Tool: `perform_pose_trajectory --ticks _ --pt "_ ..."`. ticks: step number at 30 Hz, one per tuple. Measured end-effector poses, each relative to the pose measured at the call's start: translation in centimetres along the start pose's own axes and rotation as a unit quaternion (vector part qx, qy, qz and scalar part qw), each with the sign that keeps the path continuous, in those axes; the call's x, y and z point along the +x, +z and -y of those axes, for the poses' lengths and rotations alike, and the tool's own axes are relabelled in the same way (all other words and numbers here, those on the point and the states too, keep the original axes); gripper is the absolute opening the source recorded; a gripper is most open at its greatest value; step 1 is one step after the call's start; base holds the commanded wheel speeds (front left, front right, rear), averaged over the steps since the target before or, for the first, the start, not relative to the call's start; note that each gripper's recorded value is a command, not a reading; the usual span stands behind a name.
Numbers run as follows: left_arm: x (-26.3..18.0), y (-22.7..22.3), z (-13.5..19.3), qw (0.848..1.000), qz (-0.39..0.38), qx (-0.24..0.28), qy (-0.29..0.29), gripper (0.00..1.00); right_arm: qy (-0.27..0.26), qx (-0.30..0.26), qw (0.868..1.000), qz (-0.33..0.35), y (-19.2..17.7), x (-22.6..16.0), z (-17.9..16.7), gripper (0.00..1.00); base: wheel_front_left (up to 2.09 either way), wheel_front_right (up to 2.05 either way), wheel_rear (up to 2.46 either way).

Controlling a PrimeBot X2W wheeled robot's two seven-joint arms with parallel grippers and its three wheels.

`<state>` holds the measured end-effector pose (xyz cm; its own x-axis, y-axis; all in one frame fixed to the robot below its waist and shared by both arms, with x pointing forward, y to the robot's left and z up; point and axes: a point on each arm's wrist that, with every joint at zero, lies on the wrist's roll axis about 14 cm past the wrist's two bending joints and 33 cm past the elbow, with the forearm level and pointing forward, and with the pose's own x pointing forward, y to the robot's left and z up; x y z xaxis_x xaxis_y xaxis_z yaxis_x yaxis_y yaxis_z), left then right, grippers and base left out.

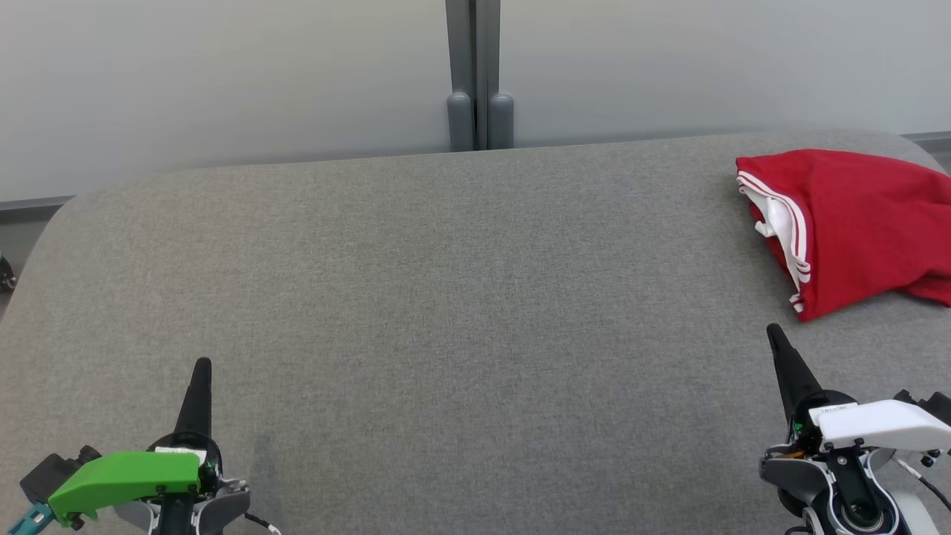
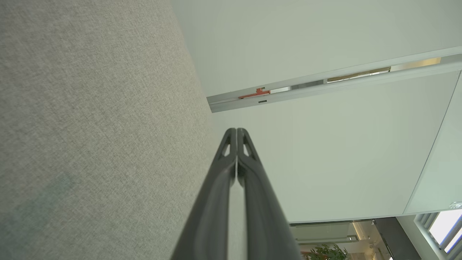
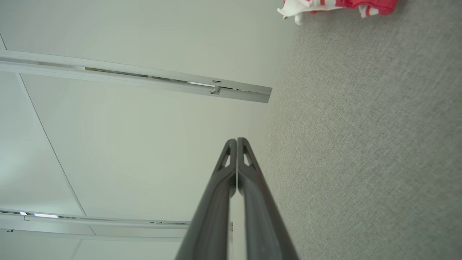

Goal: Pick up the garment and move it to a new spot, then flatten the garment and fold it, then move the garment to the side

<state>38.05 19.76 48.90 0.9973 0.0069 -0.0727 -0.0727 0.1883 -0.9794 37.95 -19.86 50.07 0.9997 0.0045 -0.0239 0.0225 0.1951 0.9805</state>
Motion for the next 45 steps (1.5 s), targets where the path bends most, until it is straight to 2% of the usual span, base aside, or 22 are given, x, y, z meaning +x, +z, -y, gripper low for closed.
perform_pose_trajectory --ticks 27,45 --pt "0.5 0.5 1.4 0.995 -0.001 -0.095 -0.029 0.0 0.006 0.098 0.995 0.004 0.2 0.8 -0.3 0.0 0.0 0.0 0.0" --pt "0.6 0.5 1.5 0.995 -0.001 -0.096 -0.031 0.0 0.008 0.1 0.995 0.004 0.2 0.9 -0.4 0.0 0.0 0.0 0.0"
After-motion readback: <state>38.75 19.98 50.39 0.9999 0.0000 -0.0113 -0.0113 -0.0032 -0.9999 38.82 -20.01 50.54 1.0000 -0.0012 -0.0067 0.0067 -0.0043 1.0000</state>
